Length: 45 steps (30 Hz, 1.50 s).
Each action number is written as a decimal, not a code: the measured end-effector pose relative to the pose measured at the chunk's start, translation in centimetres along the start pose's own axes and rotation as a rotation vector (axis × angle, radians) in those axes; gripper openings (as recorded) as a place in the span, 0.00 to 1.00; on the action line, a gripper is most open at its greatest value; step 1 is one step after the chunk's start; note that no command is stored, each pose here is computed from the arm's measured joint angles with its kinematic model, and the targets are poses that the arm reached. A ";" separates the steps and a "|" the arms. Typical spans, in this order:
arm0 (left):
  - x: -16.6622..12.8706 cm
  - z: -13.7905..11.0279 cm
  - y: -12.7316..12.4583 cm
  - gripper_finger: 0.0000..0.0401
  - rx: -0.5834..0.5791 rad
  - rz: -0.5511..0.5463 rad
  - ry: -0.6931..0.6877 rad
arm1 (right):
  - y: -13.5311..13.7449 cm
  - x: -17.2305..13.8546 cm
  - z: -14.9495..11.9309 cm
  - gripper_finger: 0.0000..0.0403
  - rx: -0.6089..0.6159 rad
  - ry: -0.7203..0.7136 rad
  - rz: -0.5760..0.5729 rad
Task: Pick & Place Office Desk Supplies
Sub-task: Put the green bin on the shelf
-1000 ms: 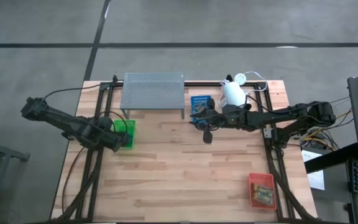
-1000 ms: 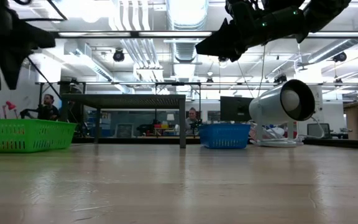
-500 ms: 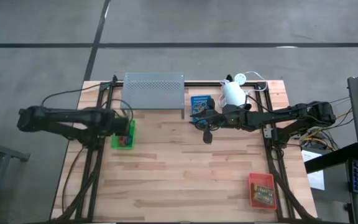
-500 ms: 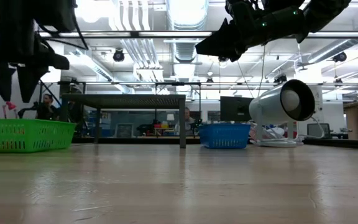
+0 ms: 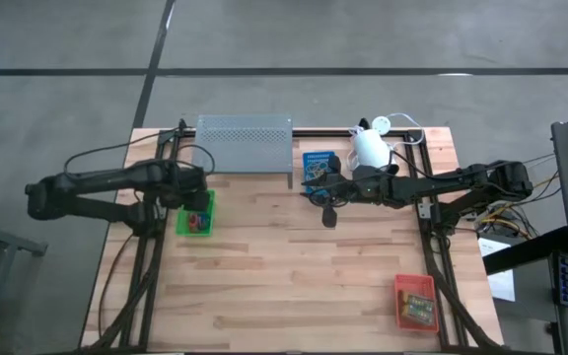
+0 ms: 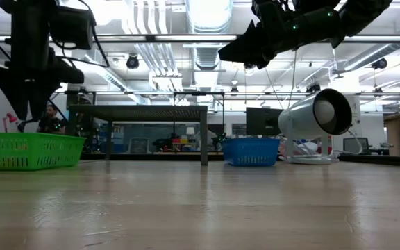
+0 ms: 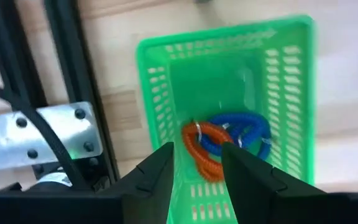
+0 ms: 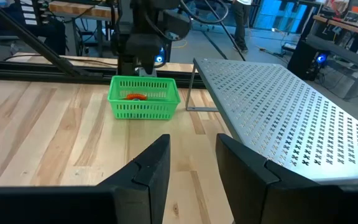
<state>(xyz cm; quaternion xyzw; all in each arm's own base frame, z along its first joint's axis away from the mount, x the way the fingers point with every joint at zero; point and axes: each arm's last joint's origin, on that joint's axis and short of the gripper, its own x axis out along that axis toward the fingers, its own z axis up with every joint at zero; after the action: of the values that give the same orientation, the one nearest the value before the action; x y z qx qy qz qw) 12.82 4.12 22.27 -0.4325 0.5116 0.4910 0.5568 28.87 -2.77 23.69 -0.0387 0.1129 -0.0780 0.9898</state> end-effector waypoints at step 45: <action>1.4 2.1 -1.2 0.33 0.003 0.191 0.019 | 0.0 0.0 0.0 0.32 0.000 0.000 0.000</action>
<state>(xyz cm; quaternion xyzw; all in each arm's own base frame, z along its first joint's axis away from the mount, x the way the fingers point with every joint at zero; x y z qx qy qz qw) 14.31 6.21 21.05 -0.3856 0.5565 0.5370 0.5032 28.87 -2.77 23.68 -0.0387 0.1131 -0.0780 0.9898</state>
